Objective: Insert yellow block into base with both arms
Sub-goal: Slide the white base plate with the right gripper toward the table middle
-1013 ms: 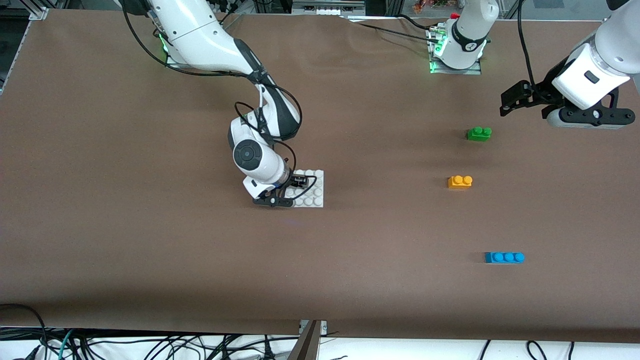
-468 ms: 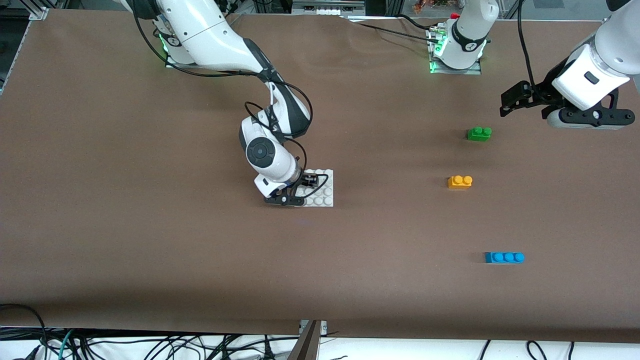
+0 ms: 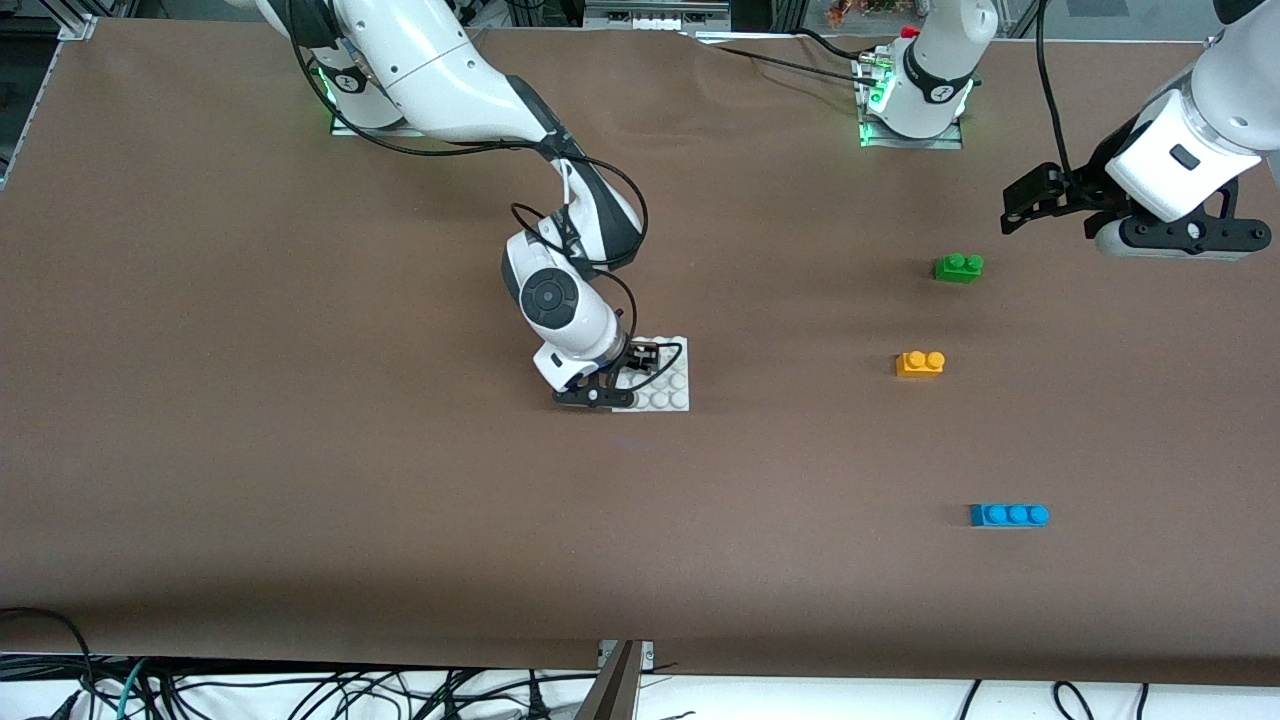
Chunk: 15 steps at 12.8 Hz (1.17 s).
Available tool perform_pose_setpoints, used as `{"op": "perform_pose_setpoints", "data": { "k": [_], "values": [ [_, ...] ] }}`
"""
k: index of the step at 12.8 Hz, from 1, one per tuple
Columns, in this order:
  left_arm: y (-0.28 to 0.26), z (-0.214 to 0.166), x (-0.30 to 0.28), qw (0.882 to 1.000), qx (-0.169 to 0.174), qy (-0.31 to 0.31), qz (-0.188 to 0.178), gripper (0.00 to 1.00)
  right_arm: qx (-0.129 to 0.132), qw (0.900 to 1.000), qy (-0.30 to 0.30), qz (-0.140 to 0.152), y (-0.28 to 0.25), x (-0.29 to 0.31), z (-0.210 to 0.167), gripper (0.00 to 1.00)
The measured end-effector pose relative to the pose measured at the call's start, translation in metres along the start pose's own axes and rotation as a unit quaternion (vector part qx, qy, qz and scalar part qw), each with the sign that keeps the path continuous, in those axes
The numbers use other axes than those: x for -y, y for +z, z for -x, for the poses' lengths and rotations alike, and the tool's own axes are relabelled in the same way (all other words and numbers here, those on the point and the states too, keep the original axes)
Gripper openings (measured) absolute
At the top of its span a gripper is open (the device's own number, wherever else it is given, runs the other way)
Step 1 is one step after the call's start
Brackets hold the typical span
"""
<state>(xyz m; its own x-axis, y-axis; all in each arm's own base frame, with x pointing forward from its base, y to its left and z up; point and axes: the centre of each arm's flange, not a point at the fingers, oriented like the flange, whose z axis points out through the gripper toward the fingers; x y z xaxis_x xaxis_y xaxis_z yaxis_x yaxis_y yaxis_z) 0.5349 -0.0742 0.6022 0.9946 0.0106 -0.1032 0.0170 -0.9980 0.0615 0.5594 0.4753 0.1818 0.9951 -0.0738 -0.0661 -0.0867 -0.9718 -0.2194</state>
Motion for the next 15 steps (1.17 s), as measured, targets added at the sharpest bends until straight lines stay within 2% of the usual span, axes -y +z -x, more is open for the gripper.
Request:
{"op": "perform_pose_setpoints", "data": {
  "k": [4,12,15],
  "values": [
    [0.0,-0.001,0.004,1.0,0.0,-0.004,0.0,1.0,-0.002,1.0,-0.007,-0.002,0.004,0.013,0.01,0.66],
    [0.003,-0.002,0.006,1.0,0.005,-0.006,0.0,1.0,-0.01,1.0,0.017,-0.012,0.011,0.037,0.015,0.67],
    [0.007,-0.005,0.007,1.0,0.009,-0.007,0.0,1.0,-0.021,0.999,0.019,-0.02,0.015,0.045,0.019,0.67]
  ]
}}
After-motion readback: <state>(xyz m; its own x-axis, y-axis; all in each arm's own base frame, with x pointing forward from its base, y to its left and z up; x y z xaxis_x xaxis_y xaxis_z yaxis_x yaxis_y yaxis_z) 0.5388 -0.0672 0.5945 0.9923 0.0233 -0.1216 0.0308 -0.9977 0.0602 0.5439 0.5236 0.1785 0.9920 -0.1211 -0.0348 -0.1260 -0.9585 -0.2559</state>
